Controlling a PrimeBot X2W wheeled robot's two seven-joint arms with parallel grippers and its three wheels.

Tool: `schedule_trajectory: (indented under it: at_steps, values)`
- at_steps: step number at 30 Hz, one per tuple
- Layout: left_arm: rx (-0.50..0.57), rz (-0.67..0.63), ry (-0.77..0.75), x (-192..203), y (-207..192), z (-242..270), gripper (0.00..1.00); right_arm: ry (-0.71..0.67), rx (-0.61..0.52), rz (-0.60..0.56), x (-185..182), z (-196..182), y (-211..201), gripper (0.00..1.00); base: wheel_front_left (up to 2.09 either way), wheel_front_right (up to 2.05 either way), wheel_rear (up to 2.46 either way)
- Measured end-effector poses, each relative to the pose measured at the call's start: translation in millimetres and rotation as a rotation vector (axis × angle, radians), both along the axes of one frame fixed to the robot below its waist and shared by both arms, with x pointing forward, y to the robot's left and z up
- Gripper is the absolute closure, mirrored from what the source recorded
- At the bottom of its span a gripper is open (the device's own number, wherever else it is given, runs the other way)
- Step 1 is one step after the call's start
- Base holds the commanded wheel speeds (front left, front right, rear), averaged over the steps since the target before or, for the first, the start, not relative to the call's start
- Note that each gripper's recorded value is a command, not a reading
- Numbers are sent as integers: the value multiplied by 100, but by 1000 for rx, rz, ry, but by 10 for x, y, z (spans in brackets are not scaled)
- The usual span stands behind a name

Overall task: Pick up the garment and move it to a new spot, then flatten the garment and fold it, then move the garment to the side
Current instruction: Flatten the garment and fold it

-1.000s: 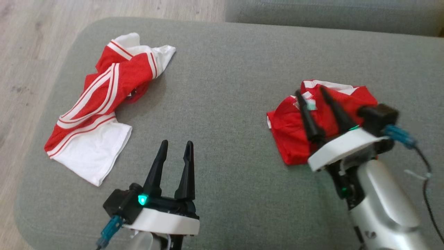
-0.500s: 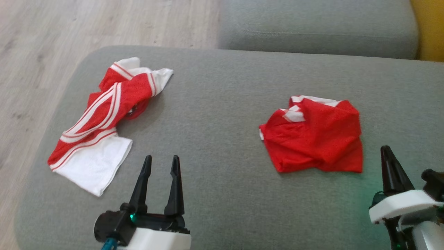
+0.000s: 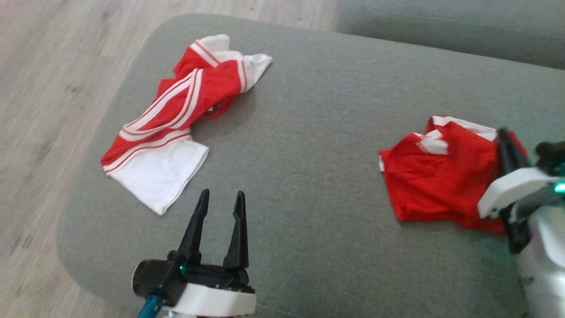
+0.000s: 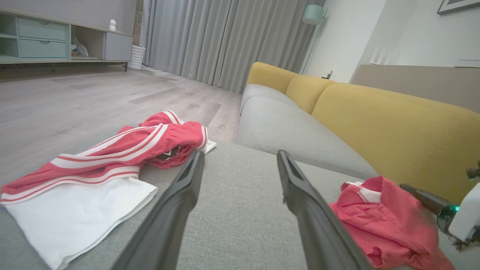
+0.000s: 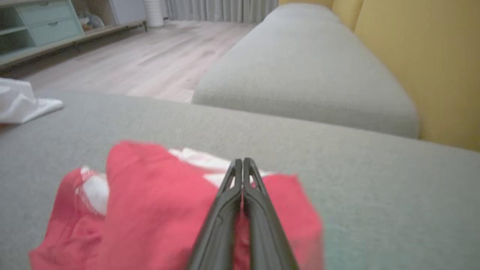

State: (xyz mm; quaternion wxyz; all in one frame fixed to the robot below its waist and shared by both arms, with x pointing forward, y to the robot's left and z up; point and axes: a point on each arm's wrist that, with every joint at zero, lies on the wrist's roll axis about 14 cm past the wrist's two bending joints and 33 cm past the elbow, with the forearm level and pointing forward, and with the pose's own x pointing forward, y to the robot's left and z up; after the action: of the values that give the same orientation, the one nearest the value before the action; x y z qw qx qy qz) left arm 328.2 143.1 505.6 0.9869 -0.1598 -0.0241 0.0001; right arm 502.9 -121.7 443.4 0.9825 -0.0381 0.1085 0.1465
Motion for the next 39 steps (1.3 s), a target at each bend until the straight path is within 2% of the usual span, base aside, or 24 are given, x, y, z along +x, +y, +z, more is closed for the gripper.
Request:
schedule_trajectory:
  at_steps: [5, 10, 15, 18, 19, 20, 21, 24, 27, 31, 32, 39]
  values:
    - [3, 43, 14, -6, 126, -31, 0, 166, 18, 107, -240, -529, 536, 100, 0, 0, 0]
    - [4, 46, 3, -13, 126, 2, 0, 200, 47, 242, -579, -620, 1056, 100, 0, 0, 0]
    - [1, 20, -25, -15, 53, 80, 0, 238, 51, 315, -971, -709, 1228, 100, 0, 0, 0]
    - [0, 6, -37, -32, 12, 107, 0, 235, 102, 324, -1160, -653, 1293, 100, 0, 0, 0]
    - [3, 5, -40, -39, 10, 114, 0, 208, 133, 322, -1173, -556, 1320, 82, 0, 0, 0]
    - [8, 9, -45, -53, 26, 123, 0, 174, 164, 323, -1176, -433, 1349, 51, 0, 0, 0]
    - [8, 16, -47, -74, 47, 126, 0, 134, 195, 317, -1170, -298, 1356, 0, 0, 0, 0]
    - [28, 46, -36, -156, 121, 79, 0, 4, 280, 263, -1141, 117, 1221, 0, 0, 0, 0]
    - [58, 79, -21, -229, 211, 24, 0, -95, 316, 176, -1208, 372, 902, 0, 0, 0, 0]
    - [116, 103, -27, -304, 284, 26, 0, -143, 317, 47, -1470, 419, 428, 0, 0, 0, 0]
    - [132, 128, -17, -359, 346, -5, 0, -159, 315, -15, -1604, 428, 210, 0, 0, 0, 0]
    - [188, 124, 26, -496, 340, -156, 0, -153, 290, -117, -1950, 322, -137, 0, 0, 0, 0]
